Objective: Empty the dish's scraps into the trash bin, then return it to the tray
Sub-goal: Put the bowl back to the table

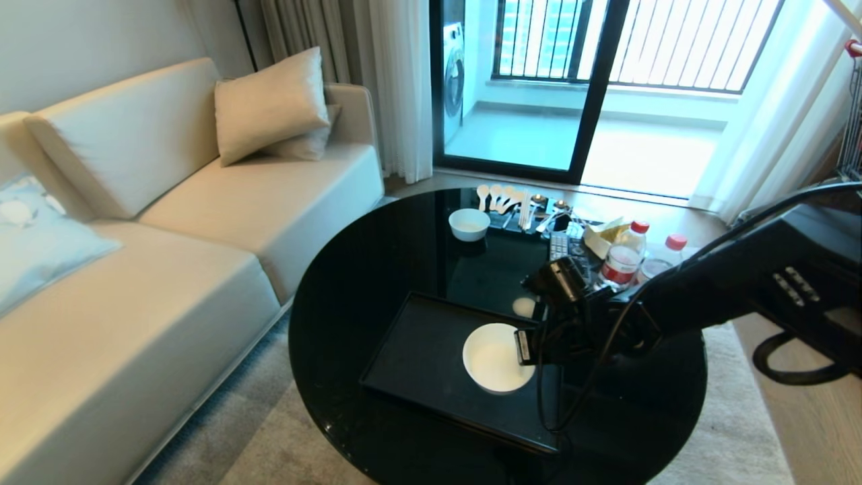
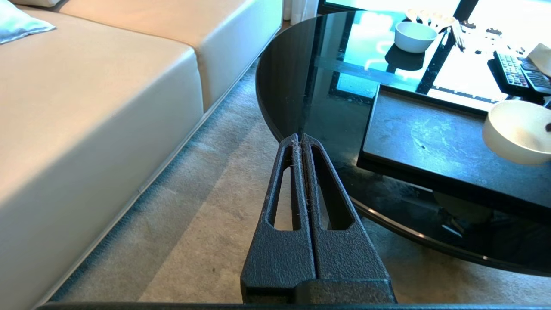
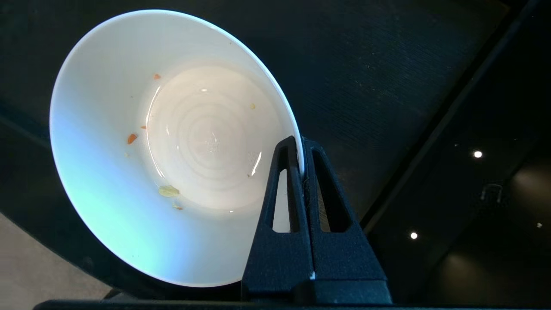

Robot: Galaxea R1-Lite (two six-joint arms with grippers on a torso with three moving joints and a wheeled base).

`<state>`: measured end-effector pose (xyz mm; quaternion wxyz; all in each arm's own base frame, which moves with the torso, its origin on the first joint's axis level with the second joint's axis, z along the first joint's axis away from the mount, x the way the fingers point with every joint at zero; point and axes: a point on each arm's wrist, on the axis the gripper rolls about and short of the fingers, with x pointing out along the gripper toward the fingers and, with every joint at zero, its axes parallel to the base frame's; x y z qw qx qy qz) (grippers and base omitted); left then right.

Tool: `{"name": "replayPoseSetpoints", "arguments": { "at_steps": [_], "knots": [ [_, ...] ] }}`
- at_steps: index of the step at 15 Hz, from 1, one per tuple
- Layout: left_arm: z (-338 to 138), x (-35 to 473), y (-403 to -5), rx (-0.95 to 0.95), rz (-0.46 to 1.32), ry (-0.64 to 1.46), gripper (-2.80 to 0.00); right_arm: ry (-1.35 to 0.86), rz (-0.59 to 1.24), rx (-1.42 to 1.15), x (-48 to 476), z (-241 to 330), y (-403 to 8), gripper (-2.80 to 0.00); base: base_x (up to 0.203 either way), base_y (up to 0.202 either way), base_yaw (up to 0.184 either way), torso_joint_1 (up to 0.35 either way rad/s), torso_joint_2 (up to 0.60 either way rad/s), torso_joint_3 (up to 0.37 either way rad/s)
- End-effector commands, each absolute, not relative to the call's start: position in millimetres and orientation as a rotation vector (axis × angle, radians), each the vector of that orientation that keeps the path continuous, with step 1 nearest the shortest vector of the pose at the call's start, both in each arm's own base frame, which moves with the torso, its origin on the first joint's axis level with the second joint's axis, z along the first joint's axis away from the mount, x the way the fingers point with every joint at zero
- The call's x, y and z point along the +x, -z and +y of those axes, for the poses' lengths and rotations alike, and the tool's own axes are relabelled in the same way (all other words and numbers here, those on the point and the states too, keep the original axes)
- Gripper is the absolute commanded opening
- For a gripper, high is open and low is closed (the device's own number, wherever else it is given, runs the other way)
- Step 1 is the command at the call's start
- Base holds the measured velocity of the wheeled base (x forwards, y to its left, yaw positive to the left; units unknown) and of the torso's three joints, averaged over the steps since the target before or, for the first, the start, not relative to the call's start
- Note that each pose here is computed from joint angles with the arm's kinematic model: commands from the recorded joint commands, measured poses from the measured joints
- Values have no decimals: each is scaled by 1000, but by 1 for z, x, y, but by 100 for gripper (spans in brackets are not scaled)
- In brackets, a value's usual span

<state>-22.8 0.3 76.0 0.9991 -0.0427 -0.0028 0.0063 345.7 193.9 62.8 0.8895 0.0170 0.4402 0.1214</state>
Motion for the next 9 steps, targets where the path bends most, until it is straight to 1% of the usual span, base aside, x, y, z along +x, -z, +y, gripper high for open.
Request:
{"name": "replayPoseSetpoints", "arguments": {
  "at_steps": [1,4,9],
  "knots": [
    [0,-23,-76,-86,-7,-14,-280,-238,930,55,355,200,-50,-280,0,0,0,0,0,0],
    [0,-23,-76,-86,-7,-14,-280,-218,918,111,366,207,-47,-280,0,0,0,0,0,0],
    [0,-23,-76,-86,-7,-14,-280,-209,922,117,381,211,-31,-280,0,0,0,0,0,0]
  ]
}}
